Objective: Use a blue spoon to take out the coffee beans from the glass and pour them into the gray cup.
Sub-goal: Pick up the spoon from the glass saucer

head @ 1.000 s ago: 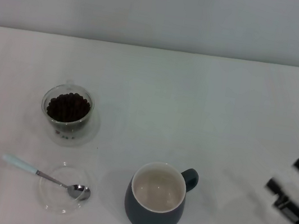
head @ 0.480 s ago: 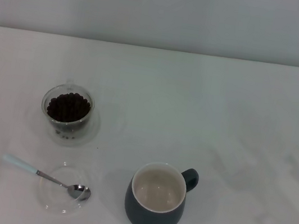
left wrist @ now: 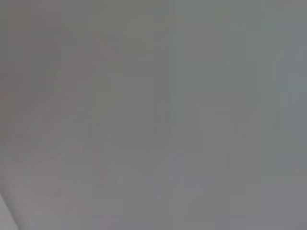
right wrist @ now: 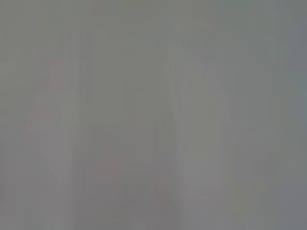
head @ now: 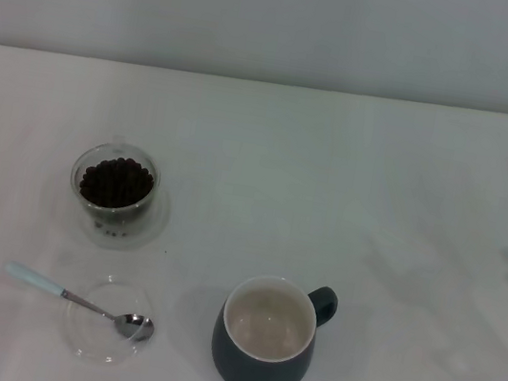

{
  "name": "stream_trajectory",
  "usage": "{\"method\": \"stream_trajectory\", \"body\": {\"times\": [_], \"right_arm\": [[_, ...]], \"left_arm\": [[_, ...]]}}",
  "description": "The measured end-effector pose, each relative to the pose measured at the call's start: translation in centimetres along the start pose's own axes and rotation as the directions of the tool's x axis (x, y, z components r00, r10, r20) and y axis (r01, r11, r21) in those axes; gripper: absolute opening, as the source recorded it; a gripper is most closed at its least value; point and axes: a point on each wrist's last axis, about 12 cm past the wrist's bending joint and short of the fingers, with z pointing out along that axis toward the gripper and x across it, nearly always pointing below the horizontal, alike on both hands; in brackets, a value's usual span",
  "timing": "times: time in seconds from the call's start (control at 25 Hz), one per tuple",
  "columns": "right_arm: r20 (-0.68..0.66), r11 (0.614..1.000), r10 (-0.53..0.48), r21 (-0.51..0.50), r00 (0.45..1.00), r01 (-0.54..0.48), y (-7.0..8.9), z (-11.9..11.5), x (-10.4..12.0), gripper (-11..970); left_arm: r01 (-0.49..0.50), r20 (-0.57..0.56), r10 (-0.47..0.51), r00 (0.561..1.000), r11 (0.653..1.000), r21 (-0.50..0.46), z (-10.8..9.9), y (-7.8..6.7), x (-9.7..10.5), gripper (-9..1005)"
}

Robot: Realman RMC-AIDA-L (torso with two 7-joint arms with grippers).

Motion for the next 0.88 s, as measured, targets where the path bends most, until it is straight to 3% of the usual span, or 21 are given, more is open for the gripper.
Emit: {"method": "stream_trajectory", "body": {"times": [0.28, 0.48, 0.72, 0.88], "right_arm": [[0.052, 0.999, 0.004, 0.052, 0.999, -0.006, 0.1, 0.3, -0.1, 780], [0.071, 0.999, 0.004, 0.052, 0.997, -0.007, 0.1, 1.0, -0.2, 780], [0.075, 0.999, 0.0, 0.045, 0.997, -0.003, 0.4, 2.2, 0.1, 780], [0.087, 0.999, -0.018, 0.029, 0.996, 0.015, 1.5, 3.1, 0.6, 780]], "left_arm": [[0.174, -0.04, -0.173, 0.984, 0.985, 0.007, 0.0, -0.1, 0.1, 885], [0.248, -0.097, -0.254, 0.962, 0.966, -0.067, 0.2, 0.6, 1.0, 883], [0.277, -0.237, -0.311, 0.92, 0.946, -0.166, 1.7, 1.3, 3.2, 880], [0.265, -0.333, -0.323, 0.886, 0.942, -0.207, 2.7, 1.4, 5.0, 880]]}}
